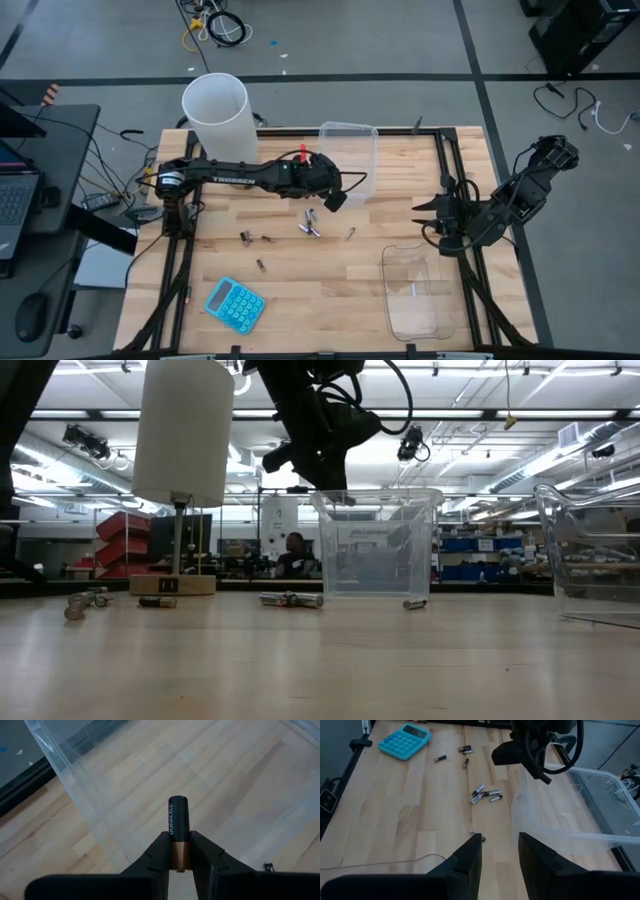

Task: Sort batteries
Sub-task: Put the brown battery into the top transparent bin

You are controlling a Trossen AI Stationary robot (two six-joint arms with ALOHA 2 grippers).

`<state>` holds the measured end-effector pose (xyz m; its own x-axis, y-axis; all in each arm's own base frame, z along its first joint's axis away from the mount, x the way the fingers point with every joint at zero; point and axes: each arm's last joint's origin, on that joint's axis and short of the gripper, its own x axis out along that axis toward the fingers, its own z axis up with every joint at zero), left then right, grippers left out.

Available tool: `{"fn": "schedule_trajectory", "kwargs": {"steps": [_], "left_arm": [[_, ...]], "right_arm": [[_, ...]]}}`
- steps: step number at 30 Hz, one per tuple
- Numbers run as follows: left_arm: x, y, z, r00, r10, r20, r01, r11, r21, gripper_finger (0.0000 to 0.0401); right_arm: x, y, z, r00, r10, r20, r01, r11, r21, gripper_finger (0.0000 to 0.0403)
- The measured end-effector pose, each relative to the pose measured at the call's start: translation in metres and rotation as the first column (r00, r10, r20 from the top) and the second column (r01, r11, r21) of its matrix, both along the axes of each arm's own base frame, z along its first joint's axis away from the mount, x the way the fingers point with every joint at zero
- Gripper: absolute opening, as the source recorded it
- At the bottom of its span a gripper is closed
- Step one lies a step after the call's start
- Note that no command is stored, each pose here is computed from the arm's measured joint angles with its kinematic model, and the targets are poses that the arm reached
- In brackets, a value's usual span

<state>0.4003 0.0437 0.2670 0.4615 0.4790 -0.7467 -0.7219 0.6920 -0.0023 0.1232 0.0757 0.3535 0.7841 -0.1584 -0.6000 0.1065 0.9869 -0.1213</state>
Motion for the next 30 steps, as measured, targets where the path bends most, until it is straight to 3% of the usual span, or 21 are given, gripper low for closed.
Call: {"fn": "schedule_trajectory", "kwargs": {"steps": [21,30], "left_arm": [[0.0001,-0.0006,-0.0001,1.000,-0.020,-0.005,0.020,1.000,-0.009,0.0058],[0.0001,-0.0006,0.0001,1.000,-0.020,-0.004,0.020,1.000,-0.009,0.0085]], "right_arm": [[0.0003,0.0003,0.0004,1.000,0.005,0.004,-0.005,1.000,-0.003,0.0115],[0.0006,0.0005,0.0007,1.000,0.012,0.006,-0.012,1.000,-0.009,0.0115]]}}
